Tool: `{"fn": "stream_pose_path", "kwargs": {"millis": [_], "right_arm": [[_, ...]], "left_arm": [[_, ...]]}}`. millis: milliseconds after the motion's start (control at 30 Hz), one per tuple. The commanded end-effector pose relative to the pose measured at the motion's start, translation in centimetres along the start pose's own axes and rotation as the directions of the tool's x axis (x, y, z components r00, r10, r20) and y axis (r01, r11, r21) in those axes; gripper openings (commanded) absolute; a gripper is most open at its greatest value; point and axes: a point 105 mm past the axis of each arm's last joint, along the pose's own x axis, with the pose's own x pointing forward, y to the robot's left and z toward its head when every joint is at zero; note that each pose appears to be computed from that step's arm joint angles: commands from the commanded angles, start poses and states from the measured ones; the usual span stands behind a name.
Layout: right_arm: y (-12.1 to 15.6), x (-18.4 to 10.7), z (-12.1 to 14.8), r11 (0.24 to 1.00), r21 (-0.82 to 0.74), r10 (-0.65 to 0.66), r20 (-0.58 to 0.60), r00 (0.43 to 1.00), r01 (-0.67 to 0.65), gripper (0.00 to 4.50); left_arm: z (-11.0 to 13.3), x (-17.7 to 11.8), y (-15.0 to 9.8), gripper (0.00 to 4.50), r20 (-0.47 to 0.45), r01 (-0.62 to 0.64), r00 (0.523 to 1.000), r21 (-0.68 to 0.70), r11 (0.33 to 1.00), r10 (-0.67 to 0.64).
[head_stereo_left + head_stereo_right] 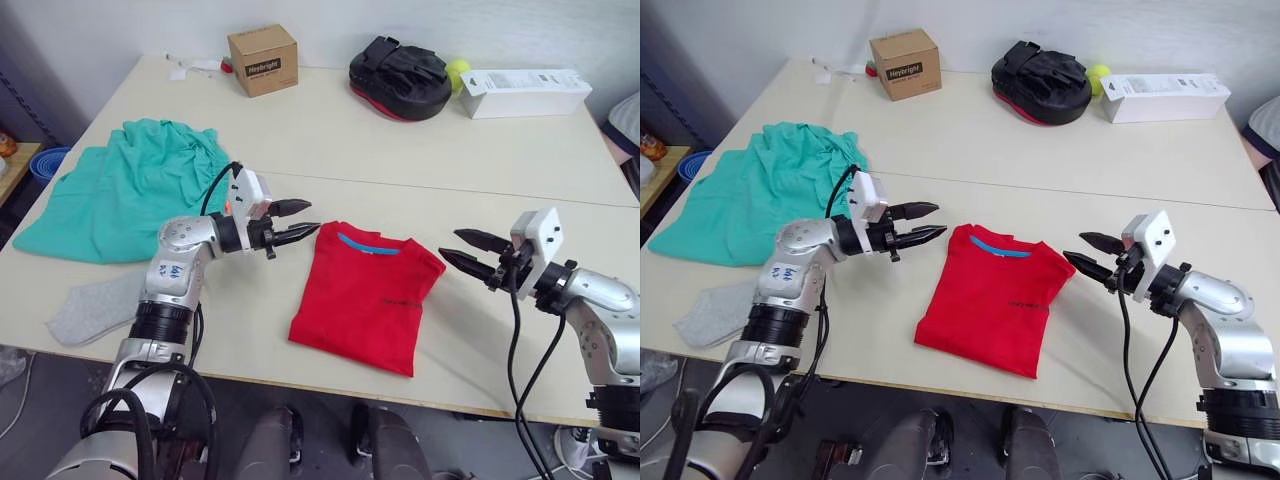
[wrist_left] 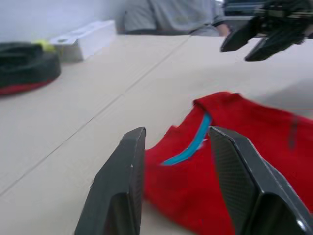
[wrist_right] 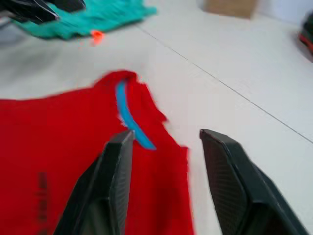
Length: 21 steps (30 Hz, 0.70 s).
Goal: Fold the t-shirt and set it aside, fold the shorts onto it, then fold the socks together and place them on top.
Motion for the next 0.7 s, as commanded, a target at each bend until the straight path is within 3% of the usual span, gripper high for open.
{"fn": "stream_pose_path", "kwargs": {"millis": [33,133,167,267,433,700], "right_arm": [[3.2,1.6,-0.5,0.993,-0.035,0.112,0.008,0.994,-0.111,1.1],[5.7,2.8,-2.6,0.982,-0.072,0.174,-0.029,0.984,-0.176,0.08],[6.3,2.9,-3.4,0.976,-0.094,0.191,-0.05,0.98,-0.195,0.01],[6.8,3.3,-5.6,0.979,-0.106,0.168,-0.075,0.983,-0.175,0.01],[4.6,3.3,-6.9,0.997,-0.071,0.033,-0.071,0.997,-0.038,0.01],[1.2,1.8,-8.7,0.987,0.052,-0.147,-0.106,0.984,0.153,0.01]], "left_arm": [[-1.1,1.4,-2.8,1.03,-0.055,0.118,0.992,0.041,0.992,-0.116],[-2.3,2.8,-3.5,0.12,-0.063,0.091,0.994,0.01,0.996,-0.09],[-2.8,3.3,-3.7,0.02,-0.067,0.083,0.994,0.0,0.997,-0.083],[-4.9,3.9,-5.1,0.02,-0.14,0.112,0.984,0.005,0.994,-0.111],[-8.4,3.3,-4.5,0.02,-0.274,-0.008,0.962,-0.016,1.0,0.003],[-8.8,2.3,-4.5,0.02,-0.275,-0.023,0.961,-0.019,1.0,0.017]]}}
